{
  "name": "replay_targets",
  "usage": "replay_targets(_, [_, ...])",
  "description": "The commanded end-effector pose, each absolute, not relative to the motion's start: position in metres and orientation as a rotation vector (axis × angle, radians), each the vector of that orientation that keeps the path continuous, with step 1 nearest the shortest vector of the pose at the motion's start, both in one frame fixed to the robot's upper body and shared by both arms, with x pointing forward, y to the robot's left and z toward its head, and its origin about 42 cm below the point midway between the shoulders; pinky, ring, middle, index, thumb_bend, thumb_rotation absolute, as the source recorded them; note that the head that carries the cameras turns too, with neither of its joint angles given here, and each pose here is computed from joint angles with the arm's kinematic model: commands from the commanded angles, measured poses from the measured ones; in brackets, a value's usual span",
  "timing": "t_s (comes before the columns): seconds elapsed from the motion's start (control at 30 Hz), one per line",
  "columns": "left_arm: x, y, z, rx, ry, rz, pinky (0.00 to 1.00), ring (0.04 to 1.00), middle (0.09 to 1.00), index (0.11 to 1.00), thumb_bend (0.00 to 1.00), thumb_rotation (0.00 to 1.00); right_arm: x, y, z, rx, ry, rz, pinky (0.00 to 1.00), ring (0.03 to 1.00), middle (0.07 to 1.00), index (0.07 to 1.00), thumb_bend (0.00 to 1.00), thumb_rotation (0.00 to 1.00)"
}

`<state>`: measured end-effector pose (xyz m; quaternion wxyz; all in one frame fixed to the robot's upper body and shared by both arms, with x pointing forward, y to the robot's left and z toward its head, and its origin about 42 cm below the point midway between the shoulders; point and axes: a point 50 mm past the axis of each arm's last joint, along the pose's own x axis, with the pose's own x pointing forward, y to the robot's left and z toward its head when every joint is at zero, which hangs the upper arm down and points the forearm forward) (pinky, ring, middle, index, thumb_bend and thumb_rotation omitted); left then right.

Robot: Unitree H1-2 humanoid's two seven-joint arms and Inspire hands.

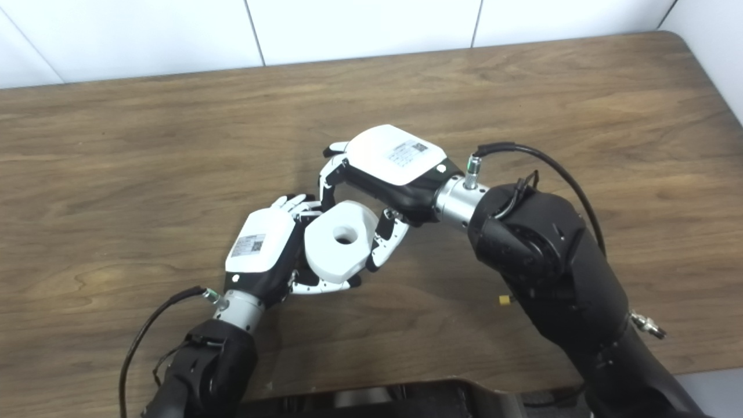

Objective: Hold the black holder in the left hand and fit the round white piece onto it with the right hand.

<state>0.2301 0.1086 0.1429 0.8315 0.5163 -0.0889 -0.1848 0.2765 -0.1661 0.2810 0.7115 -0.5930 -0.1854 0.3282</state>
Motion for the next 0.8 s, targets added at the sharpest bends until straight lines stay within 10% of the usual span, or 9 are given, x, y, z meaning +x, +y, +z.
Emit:
replay_targets(0.0, [0.2296,0.0996,0.1426,1.105,-0.195,-0.427,0.93,0.892,0.804,0.487,0.52,0.05,0.2736,-0.1613,0.2869,-1.323,-0.460,0.744,0.86,0.910,0.770,0.487,0.52,0.15])
replay_targets(0.4, [0.2301,0.0997,0.1410,1.108,-0.196,-0.428,0.92,0.888,0.798,0.487,0.52,0.05,0.2736,-0.1673,0.2912,-1.330,-0.466,0.718,0.87,0.917,0.779,0.494,0.52,0.16])
replay_targets(0.5, [0.2303,0.0999,0.1405,1.110,-0.201,-0.427,0.92,0.885,0.796,0.486,0.52,0.05,0.2733,-0.1676,0.2928,-1.337,-0.474,0.712,0.87,0.918,0.787,0.636,0.82,0.36])
replay_targets(0.77, [0.2312,0.0983,0.1396,1.121,-0.204,-0.430,0.91,0.882,0.792,0.487,0.52,0.05,0.2732,-0.1703,0.2955,-1.349,-0.474,0.702,0.88,0.928,0.829,0.776,0.91,0.43])
